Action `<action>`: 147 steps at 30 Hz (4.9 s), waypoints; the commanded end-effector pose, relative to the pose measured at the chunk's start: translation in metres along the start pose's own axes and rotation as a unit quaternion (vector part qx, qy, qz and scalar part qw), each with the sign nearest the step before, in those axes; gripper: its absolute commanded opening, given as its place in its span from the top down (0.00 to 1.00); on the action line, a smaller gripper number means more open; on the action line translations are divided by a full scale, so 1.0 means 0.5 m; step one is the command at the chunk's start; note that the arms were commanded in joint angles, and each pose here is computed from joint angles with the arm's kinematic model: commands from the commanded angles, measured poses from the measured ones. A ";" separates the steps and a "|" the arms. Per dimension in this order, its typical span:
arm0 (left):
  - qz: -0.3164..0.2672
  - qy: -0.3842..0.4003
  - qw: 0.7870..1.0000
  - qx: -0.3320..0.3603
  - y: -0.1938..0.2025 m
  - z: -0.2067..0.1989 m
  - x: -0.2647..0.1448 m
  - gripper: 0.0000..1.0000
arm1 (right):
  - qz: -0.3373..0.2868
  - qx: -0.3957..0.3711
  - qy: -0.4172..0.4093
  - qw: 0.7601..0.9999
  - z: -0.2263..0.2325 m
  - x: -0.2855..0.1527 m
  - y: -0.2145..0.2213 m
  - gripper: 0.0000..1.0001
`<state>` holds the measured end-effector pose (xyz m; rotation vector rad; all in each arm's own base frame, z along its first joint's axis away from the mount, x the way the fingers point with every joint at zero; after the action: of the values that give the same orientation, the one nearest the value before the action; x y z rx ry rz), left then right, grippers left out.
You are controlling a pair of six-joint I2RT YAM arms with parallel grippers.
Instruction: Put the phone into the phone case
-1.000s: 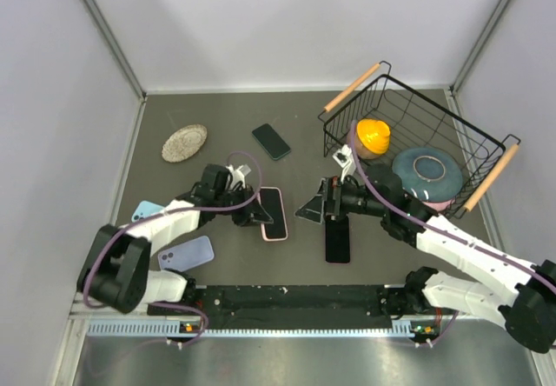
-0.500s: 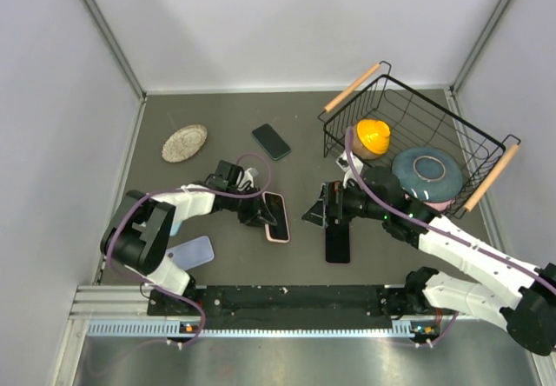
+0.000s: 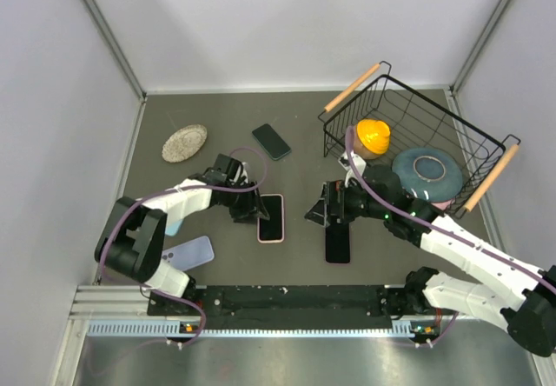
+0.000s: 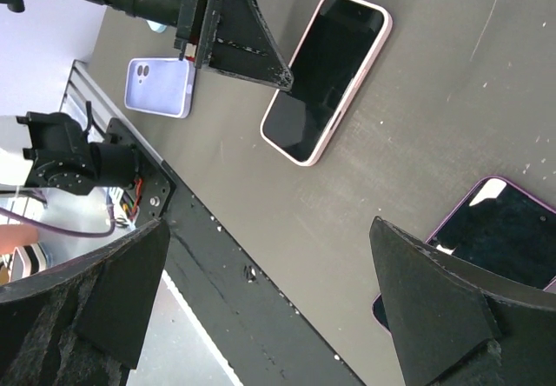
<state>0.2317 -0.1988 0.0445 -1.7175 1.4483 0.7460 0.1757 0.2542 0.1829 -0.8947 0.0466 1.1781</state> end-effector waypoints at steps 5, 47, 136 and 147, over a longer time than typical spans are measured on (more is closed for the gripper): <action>-0.087 -0.073 0.993 -0.007 -0.065 0.005 -0.076 0.43 | -0.037 -0.027 -0.003 0.999 0.032 -0.035 -0.044 0.02; -0.213 -0.378 0.749 -0.501 0.063 0.299 -0.215 0.35 | -0.052 0.008 0.042 0.998 -0.036 -0.083 0.021 0.03; -0.127 -0.221 0.967 -0.013 -0.034 0.103 -0.120 0.33 | 0.009 0.060 0.295 0.953 -0.196 0.015 0.082 0.04; -0.102 -0.220 0.970 -0.032 -0.042 0.159 -0.109 0.37 | 0.035 0.046 0.345 0.937 -0.235 0.045 0.100 0.06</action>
<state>0.2388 -0.0945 0.0531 -1.6071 0.8864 1.0283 0.1796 0.1933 0.0558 -1.1788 0.7341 0.9032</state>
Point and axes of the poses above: each gripper's point midway between its finger pads, its own x axis out along the fingers, its own z axis along the line the jaws close on, y = z × x, the point moved 1 cm from there along -x, back along the fingers, and after that the axes turned 6 degrees about x, right-handed, at the moved point
